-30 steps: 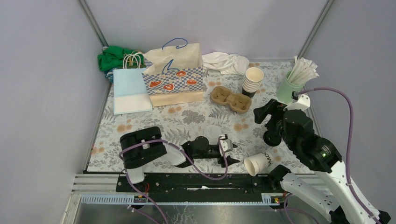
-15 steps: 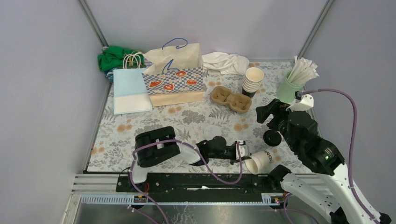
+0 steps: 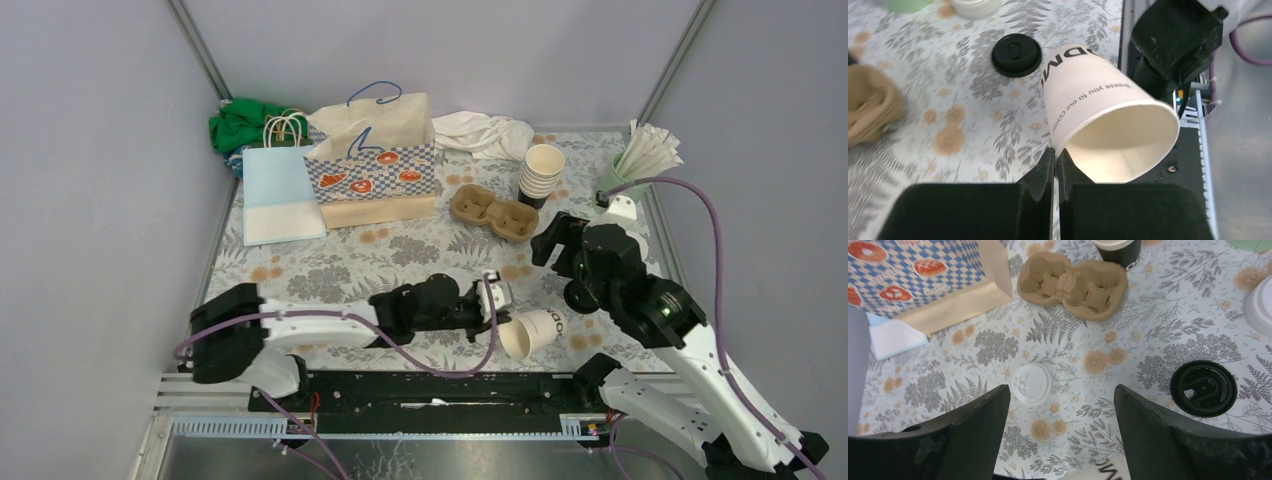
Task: Pack the takeout coffee
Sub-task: Adjust the coffee cup at the center of the board.
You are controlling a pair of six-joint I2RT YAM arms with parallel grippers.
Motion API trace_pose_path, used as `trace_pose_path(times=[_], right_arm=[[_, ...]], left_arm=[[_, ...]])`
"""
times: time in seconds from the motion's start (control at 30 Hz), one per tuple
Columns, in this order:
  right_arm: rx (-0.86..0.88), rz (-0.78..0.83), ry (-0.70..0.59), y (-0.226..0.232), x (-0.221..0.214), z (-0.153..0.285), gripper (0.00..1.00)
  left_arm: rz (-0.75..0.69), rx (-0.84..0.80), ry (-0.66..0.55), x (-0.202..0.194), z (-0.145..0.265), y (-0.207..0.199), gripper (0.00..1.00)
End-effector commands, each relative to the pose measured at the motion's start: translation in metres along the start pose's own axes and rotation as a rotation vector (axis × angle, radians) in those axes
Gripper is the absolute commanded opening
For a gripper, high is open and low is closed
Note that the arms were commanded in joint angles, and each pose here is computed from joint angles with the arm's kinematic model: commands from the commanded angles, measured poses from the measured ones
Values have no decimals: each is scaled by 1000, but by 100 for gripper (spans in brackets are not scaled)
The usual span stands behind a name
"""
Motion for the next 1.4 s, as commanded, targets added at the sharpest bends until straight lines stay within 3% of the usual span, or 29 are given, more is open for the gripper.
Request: trace_pose_path(times=[0.0,0.17,0.27,0.4,0.5,0.6,0.73,0.77,1.03,1.37], right_arm=[[41,42,88,15,-13,-22,83],[103,69,175,32,-28,-49,85],[131,82,250,43,-39,-66,91],[147,141,418,61,-65,-92,96],[152,207,470,75,-87,-107,83],[173,221,502,80,-105,-121,79],[206,286,536,92,-120,-132,99],[208,308,537,96,-123,-134,100],[194,457,552,110,-148,-151,100],[186,572,555,114,-154,-170,100]], left_arm=[[180,257,183,3,51,4,0],[365,431,275,23,100,1,0],[489,608,252,36,137,9,0],[698,677,173,51,184,29,0],[817,694,162,50,203,44,0],[901,698,213,43,207,54,0],[943,746,233,36,213,69,0],[948,763,232,35,215,73,0],[1096,789,295,13,226,110,1],[1211,748,346,-4,222,133,10]])
Point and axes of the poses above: each gripper's point midway between its finger pads, its own z axis back along the fingers, its own y axis along the line the jaws close on, x = y × z, the point moved 8 cm from there along z, back along the fingers, and after that the axes turned 8 degrees about z, right-handed, at the moved point
